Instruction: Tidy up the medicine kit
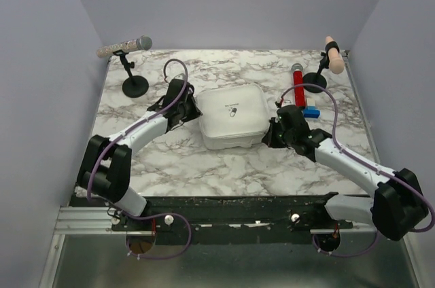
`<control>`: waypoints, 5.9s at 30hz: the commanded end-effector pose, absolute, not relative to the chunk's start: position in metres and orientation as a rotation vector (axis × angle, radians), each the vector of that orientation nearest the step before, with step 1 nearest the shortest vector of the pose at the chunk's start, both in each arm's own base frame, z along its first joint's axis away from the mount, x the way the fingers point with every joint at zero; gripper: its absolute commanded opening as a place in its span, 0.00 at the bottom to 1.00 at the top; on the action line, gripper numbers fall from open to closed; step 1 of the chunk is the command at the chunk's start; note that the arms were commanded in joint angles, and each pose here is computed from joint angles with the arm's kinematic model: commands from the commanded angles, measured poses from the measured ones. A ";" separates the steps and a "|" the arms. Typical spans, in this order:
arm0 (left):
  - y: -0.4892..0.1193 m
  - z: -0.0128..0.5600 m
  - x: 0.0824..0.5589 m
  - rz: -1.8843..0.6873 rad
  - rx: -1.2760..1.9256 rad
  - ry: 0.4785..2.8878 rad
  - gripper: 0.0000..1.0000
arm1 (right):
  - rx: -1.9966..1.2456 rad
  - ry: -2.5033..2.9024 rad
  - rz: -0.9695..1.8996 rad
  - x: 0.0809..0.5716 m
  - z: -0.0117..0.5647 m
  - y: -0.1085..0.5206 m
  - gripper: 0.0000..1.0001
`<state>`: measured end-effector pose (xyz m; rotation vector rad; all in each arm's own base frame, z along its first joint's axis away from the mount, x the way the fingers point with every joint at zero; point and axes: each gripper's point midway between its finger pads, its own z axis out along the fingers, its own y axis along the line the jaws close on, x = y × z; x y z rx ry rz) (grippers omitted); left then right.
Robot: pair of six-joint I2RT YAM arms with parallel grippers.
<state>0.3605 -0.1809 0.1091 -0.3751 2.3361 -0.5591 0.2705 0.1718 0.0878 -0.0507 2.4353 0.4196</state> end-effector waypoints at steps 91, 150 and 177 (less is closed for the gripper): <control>-0.115 0.033 0.313 -0.093 -0.519 2.401 0.00 | -0.110 2.568 0.125 0.244 0.052 0.161 0.01; -0.221 0.099 0.262 -0.542 -0.756 2.218 0.98 | -0.297 2.539 0.227 0.232 0.056 0.210 0.01; -0.107 0.041 0.282 -0.327 -0.835 2.270 0.00 | -0.336 2.540 -0.036 0.224 0.051 0.183 0.01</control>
